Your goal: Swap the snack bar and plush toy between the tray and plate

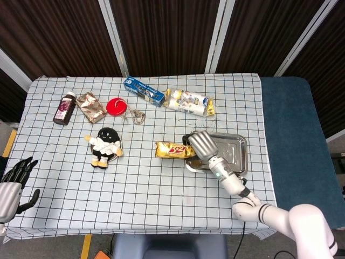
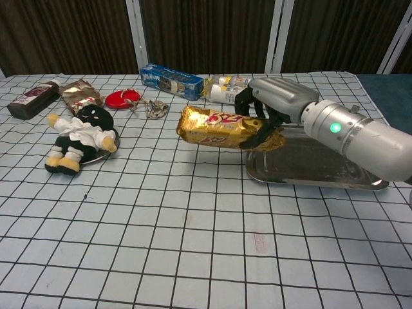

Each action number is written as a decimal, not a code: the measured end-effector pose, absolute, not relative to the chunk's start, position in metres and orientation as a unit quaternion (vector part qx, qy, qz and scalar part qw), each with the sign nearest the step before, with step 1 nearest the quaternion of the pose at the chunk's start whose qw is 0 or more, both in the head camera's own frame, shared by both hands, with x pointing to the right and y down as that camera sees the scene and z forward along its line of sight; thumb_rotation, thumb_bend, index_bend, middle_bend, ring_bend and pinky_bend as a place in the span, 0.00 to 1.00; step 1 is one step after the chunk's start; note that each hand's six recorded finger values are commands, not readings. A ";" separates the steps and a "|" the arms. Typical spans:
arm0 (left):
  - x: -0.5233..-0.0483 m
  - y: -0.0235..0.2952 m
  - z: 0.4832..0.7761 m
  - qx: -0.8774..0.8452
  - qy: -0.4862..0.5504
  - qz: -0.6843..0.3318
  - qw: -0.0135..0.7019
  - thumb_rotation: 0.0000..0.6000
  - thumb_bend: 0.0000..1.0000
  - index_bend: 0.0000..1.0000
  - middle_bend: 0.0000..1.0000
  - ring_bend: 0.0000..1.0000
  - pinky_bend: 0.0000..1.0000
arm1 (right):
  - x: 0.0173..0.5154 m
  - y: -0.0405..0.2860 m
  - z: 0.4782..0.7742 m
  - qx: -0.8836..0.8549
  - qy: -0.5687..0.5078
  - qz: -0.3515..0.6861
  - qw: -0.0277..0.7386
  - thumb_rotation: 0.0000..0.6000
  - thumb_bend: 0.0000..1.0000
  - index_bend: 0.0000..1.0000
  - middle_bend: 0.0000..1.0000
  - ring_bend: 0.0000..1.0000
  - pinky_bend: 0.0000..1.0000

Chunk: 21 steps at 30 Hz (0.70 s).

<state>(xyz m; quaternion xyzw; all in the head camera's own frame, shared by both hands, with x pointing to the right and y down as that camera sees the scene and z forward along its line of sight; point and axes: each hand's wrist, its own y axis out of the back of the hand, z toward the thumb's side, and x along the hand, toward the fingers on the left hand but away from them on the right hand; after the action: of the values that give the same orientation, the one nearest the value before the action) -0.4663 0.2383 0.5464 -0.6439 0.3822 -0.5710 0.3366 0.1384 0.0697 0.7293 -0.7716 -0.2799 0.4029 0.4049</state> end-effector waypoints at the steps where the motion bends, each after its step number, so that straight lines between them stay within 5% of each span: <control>1: -0.467 0.238 0.546 -0.644 0.384 -0.570 0.336 1.00 0.46 0.00 0.00 0.00 0.18 | 0.130 0.069 0.731 -0.772 -0.281 0.401 0.405 1.00 0.32 0.91 0.70 0.82 0.79; 8: -0.469 0.237 0.543 -0.645 0.386 -0.566 0.339 1.00 0.46 0.00 0.00 0.00 0.18 | 0.095 0.062 0.746 -0.768 -0.284 0.402 0.410 1.00 0.32 0.90 0.70 0.80 0.78; 10: -0.471 0.235 0.541 -0.641 0.388 -0.566 0.344 1.00 0.46 0.00 0.00 0.00 0.18 | 0.088 0.061 0.753 -0.765 -0.281 0.408 0.410 1.00 0.32 0.85 0.66 0.71 0.75; 13: -0.475 0.233 0.538 -0.632 0.396 -0.567 0.348 1.00 0.46 0.00 0.00 0.00 0.18 | 0.079 0.061 0.765 -0.769 -0.269 0.420 0.401 1.00 0.30 0.57 0.39 0.35 0.59; 16: -0.481 0.231 0.534 -0.624 0.407 -0.568 0.350 1.00 0.46 0.00 0.00 0.00 0.18 | 0.068 0.067 0.776 -0.783 -0.252 0.425 0.377 1.00 0.23 0.31 0.17 0.10 0.42; 18: -0.483 0.231 0.532 -0.620 0.410 -0.570 0.349 1.00 0.46 0.00 0.00 0.00 0.18 | 0.063 0.070 0.778 -0.789 -0.248 0.423 0.370 1.00 0.18 0.13 0.04 0.01 0.27; 21: -0.484 0.231 0.532 -0.618 0.413 -0.571 0.349 1.00 0.46 0.00 0.00 0.00 0.18 | 0.060 0.073 0.779 -0.795 -0.239 0.415 0.372 1.00 0.13 0.00 0.00 0.00 0.08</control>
<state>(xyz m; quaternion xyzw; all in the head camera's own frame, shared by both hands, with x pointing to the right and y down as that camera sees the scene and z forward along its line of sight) -0.4845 0.2305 0.5317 -0.6184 0.4127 -0.5708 0.3486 0.0605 0.0727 0.7785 -0.7952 -0.2387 0.4152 0.3719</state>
